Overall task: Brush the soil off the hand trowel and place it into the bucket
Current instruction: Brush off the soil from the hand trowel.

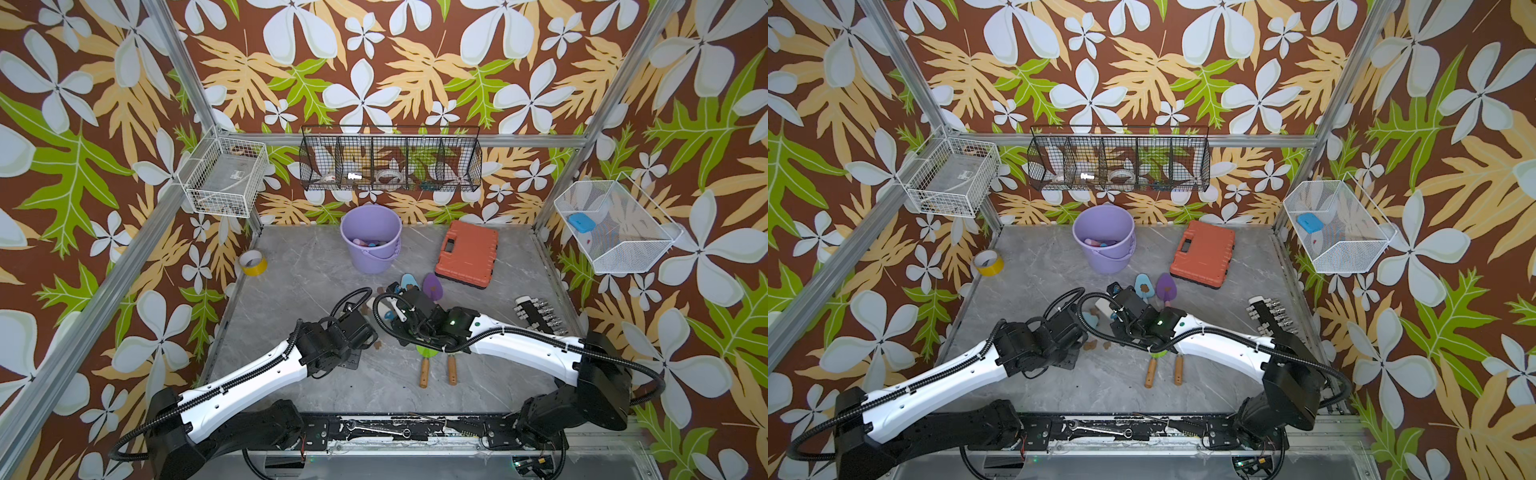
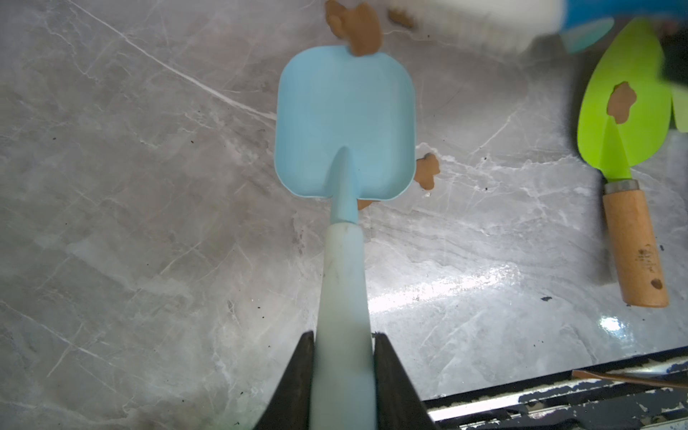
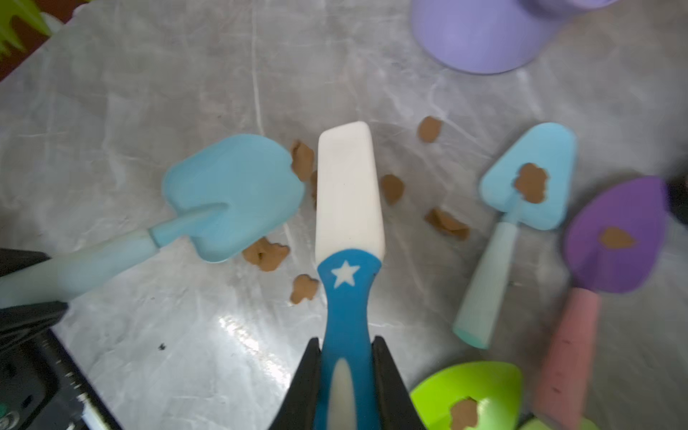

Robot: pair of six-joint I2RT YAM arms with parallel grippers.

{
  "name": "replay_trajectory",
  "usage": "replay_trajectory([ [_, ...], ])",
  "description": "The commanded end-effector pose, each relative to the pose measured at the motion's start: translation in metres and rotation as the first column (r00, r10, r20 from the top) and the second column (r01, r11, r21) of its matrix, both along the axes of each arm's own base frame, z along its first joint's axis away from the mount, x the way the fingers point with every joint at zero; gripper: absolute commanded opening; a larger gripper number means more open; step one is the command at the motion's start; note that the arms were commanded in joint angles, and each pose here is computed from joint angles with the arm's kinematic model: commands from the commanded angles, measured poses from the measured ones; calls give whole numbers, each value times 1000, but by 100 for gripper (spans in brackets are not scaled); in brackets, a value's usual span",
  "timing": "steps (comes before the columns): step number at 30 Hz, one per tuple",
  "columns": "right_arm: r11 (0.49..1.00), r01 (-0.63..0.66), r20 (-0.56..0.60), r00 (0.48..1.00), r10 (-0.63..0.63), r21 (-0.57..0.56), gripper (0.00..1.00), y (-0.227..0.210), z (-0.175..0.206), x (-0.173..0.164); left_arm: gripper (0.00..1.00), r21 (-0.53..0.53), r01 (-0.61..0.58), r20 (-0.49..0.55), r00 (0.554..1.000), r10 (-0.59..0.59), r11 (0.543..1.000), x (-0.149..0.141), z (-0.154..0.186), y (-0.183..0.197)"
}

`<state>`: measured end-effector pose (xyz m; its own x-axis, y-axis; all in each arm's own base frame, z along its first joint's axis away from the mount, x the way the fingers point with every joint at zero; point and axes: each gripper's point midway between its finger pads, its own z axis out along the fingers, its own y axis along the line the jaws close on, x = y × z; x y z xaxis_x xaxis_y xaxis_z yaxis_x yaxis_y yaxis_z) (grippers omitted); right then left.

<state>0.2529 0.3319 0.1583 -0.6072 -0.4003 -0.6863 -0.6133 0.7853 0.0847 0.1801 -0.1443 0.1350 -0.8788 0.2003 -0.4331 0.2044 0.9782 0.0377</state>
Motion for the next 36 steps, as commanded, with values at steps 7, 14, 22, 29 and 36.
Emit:
replay_trajectory([
  [7,967,-226,-57,971,234,121,0,48,6,-53,0,0,-10,30,1000,10,1000,7,6,-2],
  [14,988,66,-11,998,-65,139,0,-11,-3,17,0,-30,-3,37,999,5,1000,9,8,-8],
  [22,854,208,208,917,-339,477,0,-66,101,26,0,-580,59,109,994,6,813,21,45,-79],
  [29,781,241,146,910,-389,576,0,-96,120,11,0,-997,15,18,999,47,73,24,96,-71],
  [36,704,125,23,980,-197,699,0,-63,122,-11,0,-988,-91,-102,992,81,-126,17,77,-44],
])
